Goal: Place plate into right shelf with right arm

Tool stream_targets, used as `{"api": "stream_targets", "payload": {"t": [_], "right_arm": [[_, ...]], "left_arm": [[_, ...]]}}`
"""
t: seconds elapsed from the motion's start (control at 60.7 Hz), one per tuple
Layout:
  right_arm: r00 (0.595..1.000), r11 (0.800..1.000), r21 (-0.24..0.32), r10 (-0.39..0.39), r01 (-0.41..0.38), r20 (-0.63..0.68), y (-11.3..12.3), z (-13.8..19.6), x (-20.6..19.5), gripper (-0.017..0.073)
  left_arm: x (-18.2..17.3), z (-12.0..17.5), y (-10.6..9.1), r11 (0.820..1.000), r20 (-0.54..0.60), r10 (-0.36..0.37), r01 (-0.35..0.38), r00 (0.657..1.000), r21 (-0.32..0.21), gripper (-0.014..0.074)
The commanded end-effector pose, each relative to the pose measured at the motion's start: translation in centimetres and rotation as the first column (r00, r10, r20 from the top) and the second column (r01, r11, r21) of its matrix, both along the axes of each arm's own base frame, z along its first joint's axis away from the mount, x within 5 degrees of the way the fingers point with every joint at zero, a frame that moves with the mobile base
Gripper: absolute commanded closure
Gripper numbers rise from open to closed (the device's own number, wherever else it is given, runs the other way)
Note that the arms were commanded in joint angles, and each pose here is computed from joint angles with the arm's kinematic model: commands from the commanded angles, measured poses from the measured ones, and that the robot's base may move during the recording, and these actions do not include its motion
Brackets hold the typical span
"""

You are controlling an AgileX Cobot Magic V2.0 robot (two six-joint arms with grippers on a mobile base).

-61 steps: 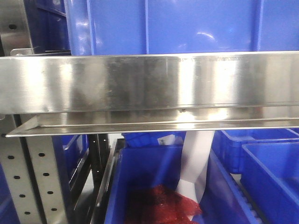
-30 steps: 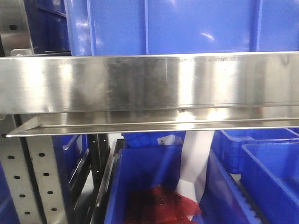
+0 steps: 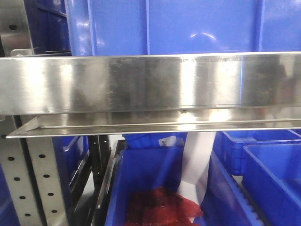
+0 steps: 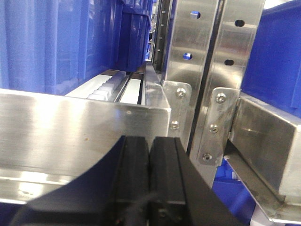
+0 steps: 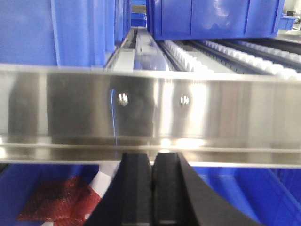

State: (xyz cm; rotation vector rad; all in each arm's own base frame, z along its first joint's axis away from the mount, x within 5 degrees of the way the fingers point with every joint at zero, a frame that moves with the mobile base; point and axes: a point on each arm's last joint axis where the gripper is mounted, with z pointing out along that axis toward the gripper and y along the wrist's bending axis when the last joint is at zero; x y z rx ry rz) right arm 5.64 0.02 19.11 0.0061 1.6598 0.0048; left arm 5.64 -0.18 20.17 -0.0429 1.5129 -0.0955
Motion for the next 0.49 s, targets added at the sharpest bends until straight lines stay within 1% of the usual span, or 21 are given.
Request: {"api": "stream_targets", "payload": {"t": [0.0,0.264,0.478], "right_arm": [[0.992,1.0,-0.009,-0.011,0.012,0.125,-0.08,1.14,-0.1,0.0513],[0.985,1.0,-0.009,-0.013,0.014,0.17,-0.1,1.56,-0.12,0.0513],[0.985,1.0,-0.009,-0.013,0.014,0.171,-0.1,1.56,-0.12,0.0513]], "left_arm": [[-0.13,0.61,-0.01,1.0,0.091,-0.003,0.004,0.996,-0.008,0.064],[-0.13,0.61,-0.01,1.0,0.091,-0.003,0.004,0.996,-0.008,0.064],[-0.13,0.61,-0.01,1.0,0.091,-0.003,0.004,0.996,-0.008,0.064]]}}
